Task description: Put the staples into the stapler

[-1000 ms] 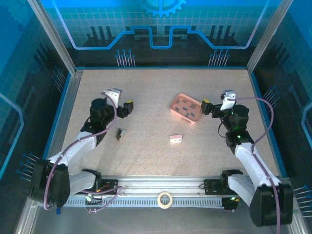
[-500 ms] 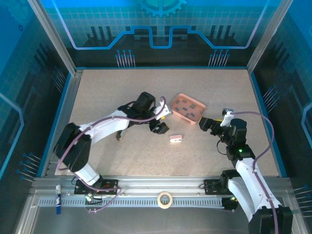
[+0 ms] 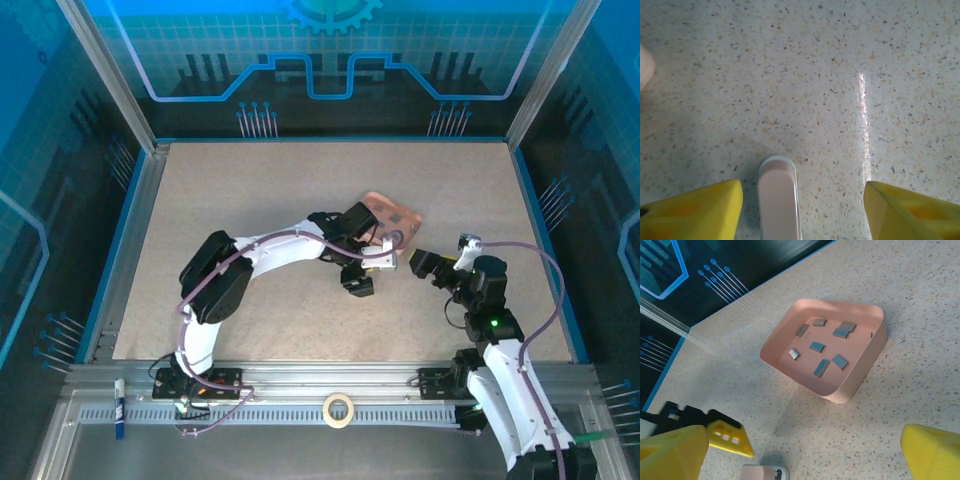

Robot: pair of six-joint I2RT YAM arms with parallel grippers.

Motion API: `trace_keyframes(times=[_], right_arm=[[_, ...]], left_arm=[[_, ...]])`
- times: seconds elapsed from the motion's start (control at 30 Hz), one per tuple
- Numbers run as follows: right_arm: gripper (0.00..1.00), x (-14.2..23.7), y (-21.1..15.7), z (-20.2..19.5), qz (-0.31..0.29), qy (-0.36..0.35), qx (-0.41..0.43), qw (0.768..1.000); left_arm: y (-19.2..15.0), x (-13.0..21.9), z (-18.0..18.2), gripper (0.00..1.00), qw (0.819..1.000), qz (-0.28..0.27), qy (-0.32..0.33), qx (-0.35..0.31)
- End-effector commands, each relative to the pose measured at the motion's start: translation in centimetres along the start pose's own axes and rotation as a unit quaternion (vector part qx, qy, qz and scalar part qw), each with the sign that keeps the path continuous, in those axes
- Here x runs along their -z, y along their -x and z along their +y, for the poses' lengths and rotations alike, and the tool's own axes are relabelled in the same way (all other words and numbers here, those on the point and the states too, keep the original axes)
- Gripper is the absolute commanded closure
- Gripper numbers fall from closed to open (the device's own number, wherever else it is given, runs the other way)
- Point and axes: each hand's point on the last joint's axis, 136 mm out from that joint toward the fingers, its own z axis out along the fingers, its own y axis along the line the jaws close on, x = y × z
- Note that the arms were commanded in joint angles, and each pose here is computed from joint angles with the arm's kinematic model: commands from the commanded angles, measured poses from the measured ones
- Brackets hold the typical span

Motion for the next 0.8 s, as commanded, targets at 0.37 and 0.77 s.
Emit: trace_keyframes(times=[0.37,0.77], right_arm=[[0.0,0.9,-1.5,-1.2,0.0,-0.016,-0.021,1.0],[0.0,0.7,-1.4,-0.4,0.019,-0.005,-0.022,1.0]], left_arm=[[-1.4,-3.1,1.3,0.41,0.998,0.053,0.013,-0.017],[-0.8,-1.8,1.5,0.81,0.999,0.031,0.027,-0.019]])
